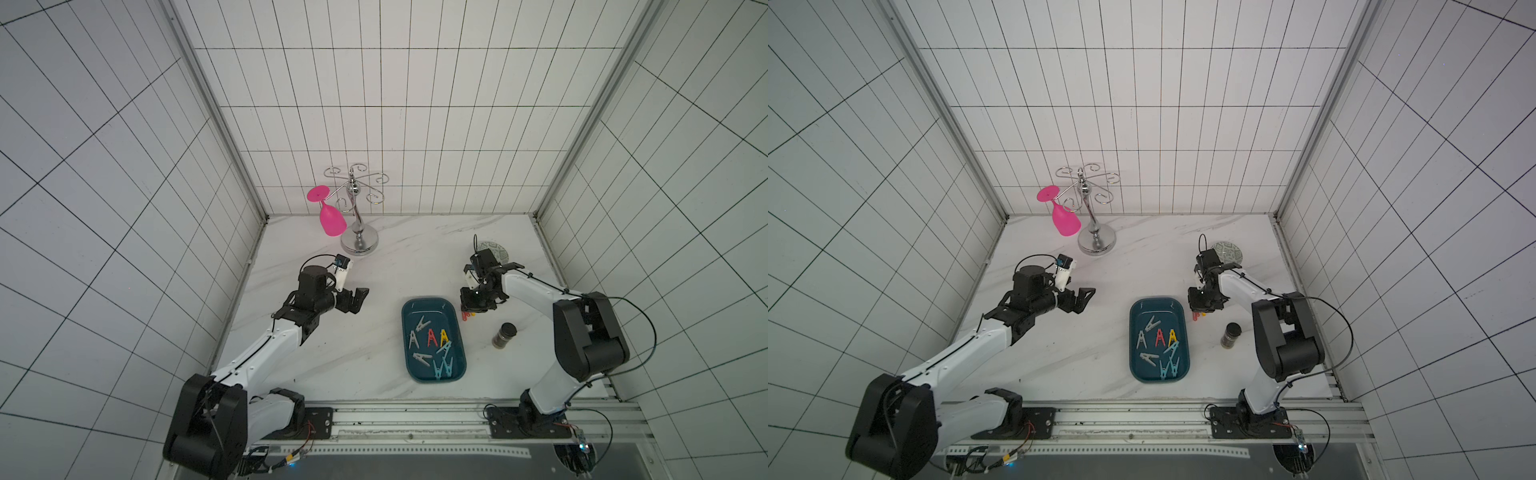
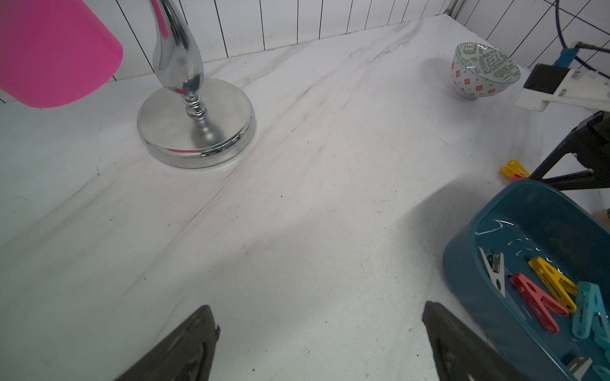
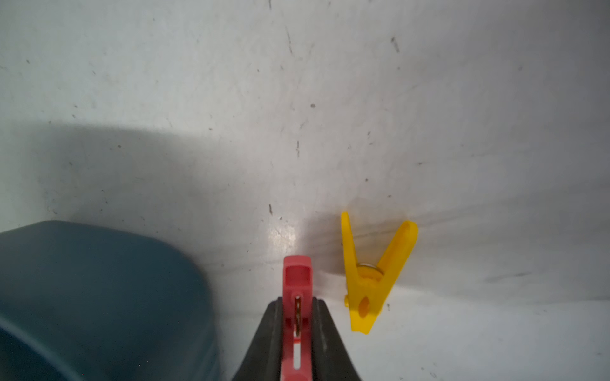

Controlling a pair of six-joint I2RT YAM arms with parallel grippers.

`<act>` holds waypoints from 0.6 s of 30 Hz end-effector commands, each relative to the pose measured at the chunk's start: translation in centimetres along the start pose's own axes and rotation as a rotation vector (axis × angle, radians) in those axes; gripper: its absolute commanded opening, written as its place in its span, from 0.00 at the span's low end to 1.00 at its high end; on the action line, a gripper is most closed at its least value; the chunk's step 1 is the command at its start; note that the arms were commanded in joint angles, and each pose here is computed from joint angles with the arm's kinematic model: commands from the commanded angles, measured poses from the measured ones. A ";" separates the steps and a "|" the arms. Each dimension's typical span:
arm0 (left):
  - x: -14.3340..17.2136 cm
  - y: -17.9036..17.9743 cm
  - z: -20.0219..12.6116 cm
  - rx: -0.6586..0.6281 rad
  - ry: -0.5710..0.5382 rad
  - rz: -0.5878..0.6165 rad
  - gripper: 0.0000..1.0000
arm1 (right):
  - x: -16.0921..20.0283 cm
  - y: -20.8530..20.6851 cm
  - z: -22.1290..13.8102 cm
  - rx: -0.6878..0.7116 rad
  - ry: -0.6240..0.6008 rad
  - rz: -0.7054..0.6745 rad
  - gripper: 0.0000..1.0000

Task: Take the clothespins out of the storage box
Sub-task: Place the clothespin at the center of the board.

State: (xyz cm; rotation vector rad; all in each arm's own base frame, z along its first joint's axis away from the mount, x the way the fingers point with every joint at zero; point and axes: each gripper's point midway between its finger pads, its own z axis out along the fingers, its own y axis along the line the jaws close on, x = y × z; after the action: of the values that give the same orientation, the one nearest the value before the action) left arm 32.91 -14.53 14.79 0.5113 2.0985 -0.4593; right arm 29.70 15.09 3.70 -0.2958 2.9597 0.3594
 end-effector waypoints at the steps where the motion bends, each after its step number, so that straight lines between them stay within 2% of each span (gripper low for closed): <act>1: -0.3 -0.1 -0.3 -0.006 -0.024 0.004 0.98 | 0.1 -0.6 0.3 0.021 0.015 -0.001 0.21; 8: -0.2 0.0 -0.2 -0.009 -0.020 0.004 0.98 | -0.4 -0.5 -1.4 0.035 -0.012 -0.016 0.32; 18: -0.1 0.0 -0.1 -0.008 -0.017 -0.001 0.98 | -0.4 2.3 -6.8 -0.012 -0.111 -0.071 0.35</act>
State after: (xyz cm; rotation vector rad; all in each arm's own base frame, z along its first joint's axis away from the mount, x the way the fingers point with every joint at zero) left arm 32.92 -14.43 14.67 0.5075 2.1019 -0.4531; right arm 29.03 14.96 8.30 -0.3368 2.8636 0.3592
